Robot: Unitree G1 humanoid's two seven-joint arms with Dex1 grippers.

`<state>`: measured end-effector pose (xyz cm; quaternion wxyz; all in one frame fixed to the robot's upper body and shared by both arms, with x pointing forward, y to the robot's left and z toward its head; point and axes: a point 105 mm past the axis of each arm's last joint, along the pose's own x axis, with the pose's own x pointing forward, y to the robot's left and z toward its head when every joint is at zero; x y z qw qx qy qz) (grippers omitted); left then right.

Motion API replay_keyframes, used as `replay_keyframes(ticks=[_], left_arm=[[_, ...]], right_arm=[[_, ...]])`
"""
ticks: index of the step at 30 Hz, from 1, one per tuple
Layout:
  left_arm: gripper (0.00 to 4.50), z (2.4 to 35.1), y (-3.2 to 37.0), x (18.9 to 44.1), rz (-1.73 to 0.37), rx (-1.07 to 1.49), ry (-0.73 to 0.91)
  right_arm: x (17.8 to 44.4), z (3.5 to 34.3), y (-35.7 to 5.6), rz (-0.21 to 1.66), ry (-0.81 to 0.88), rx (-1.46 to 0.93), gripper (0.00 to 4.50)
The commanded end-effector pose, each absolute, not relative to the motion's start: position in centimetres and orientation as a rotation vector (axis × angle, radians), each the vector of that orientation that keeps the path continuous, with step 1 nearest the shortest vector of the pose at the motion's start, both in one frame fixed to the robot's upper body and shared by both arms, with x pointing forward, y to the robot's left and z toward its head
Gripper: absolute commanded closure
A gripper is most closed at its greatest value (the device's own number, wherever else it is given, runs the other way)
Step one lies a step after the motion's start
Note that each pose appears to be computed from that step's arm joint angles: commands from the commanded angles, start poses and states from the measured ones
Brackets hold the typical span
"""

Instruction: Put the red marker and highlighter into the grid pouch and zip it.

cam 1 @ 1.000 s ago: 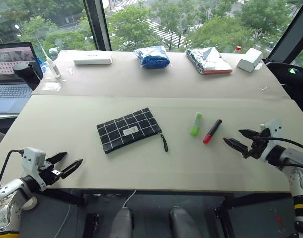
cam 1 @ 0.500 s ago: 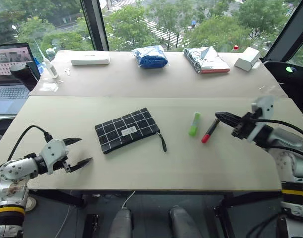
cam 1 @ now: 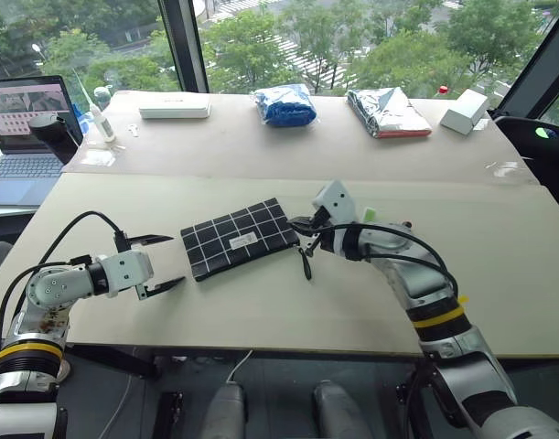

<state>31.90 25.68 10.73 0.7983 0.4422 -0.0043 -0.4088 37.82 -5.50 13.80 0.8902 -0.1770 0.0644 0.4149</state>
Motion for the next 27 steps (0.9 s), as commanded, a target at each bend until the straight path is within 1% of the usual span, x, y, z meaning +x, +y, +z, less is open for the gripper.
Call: replay_keyframes(ticks=[1, 6, 9, 14, 19, 22, 27], left_arm=[[0.0, 10.0, 25.0, 31.9, -0.9, 0.939, 0.001], [0.0, 10.1, 24.6, 32.0, -0.901, 0.923, -0.012], [0.0, 10.2, 24.5, 32.0, -0.898, 0.916, -0.016], [0.0, 10.3, 24.4, 31.9, -0.9, 0.903, -0.019], [0.0, 10.2, 24.2, 31.9, -0.91, 0.889, -0.016], [0.0, 10.2, 24.2, 31.9, -0.914, 0.885, -0.015], [0.0, 10.1, 24.2, 31.9, -0.921, 0.885, -0.009]], right_arm=[[39.0, 13.8, -5.3, 0.809, 0.107, -0.503, 4.48], [38.9, 12.0, -4.5, 0.844, 0.131, -0.605, 4.48], [38.8, 12.1, -4.1, 0.865, 0.122, -0.594, 4.48], [39.9, 14.7, -4.4, 0.825, 0.053, -0.508, 4.48], [39.7, 17.0, -3.7, 0.856, -0.004, -0.415, 4.48], [39.2, 17.8, -3.4, 0.889, -0.015, -0.356, 4.48], [37.8, 15.6, -2.0, 0.949, 0.046, -0.369, 4.48]])
